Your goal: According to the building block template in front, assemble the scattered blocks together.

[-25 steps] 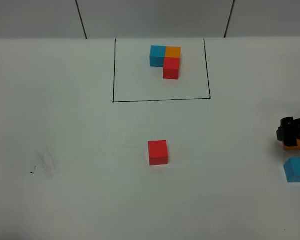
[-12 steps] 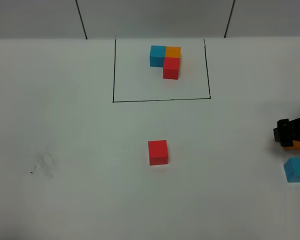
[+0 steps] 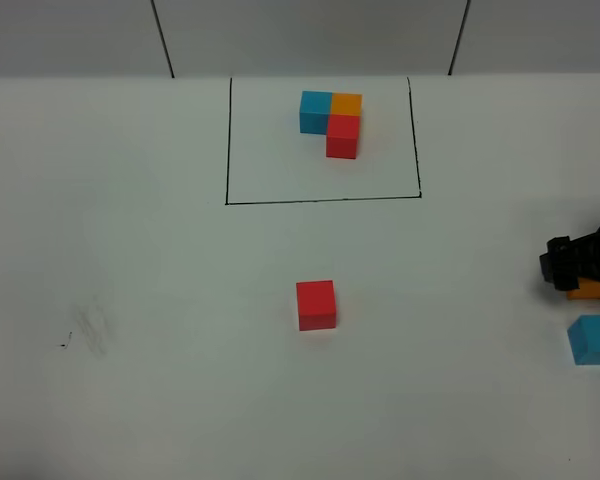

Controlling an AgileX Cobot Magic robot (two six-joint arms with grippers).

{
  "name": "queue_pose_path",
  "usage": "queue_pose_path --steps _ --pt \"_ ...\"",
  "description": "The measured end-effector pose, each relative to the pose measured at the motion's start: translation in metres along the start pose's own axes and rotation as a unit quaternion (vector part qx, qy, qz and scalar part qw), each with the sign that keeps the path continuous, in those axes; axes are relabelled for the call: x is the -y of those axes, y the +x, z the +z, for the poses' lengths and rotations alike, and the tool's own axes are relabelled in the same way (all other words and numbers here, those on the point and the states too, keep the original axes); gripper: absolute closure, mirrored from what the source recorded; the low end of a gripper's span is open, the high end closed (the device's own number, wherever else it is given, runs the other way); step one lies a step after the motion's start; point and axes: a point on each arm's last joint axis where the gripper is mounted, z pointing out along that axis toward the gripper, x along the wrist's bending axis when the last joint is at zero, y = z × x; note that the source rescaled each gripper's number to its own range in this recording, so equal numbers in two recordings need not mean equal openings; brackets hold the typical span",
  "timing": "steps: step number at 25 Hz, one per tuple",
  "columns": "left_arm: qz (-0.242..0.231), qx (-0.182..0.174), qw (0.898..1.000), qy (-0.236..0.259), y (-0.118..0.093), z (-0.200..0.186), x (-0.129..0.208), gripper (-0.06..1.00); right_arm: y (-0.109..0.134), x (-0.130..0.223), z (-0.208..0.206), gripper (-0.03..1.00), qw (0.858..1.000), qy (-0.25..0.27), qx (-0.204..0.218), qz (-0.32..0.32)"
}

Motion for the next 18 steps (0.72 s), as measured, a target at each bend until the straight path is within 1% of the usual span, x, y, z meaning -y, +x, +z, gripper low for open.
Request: queue_pose_path --steps 3,5,6,7,9,10,14,18 --pt "0.000 0.000 1.000 0.000 0.0000 0.0000 0.0000 0.94 0.0001 0.0025 0.0043 0.16 1.000 0.009 -0.001 0.000" --pt "0.000 0.000 1.000 0.000 0.0000 0.0000 0.0000 0.94 0.0001 0.0032 0.0055 0.22 1.000 0.012 -0.001 0.000" --pt "0.000 0.000 1.000 0.000 0.0000 0.0000 0.0000 0.94 0.0001 0.0031 0.0055 0.26 1.000 0.011 -0.001 0.000" --pt "0.000 0.000 1.000 0.000 0.0000 0.0000 0.0000 0.94 0.0000 0.0027 0.0055 0.33 1.000 0.009 -0.001 0.000" --pt "0.000 0.000 1.000 0.000 0.0000 0.0000 0.0000 0.94 -0.0001 0.0024 0.0055 0.49 1.000 0.008 0.000 0.000" --pt "0.000 0.000 1.000 0.000 0.0000 0.0000 0.0000 0.94 -0.0001 0.0023 0.0055 0.55 1.000 0.007 0.000 0.000" --pt "0.000 0.000 1.000 0.000 0.0000 0.0000 0.0000 0.94 -0.0002 0.0022 0.0055 0.54 1.000 0.007 0.000 -0.006" --pt "0.000 0.000 1.000 0.000 0.0000 0.0000 0.0000 0.94 -0.0006 -0.0003 0.0055 0.54 1.000 -0.007 0.005 -0.009"
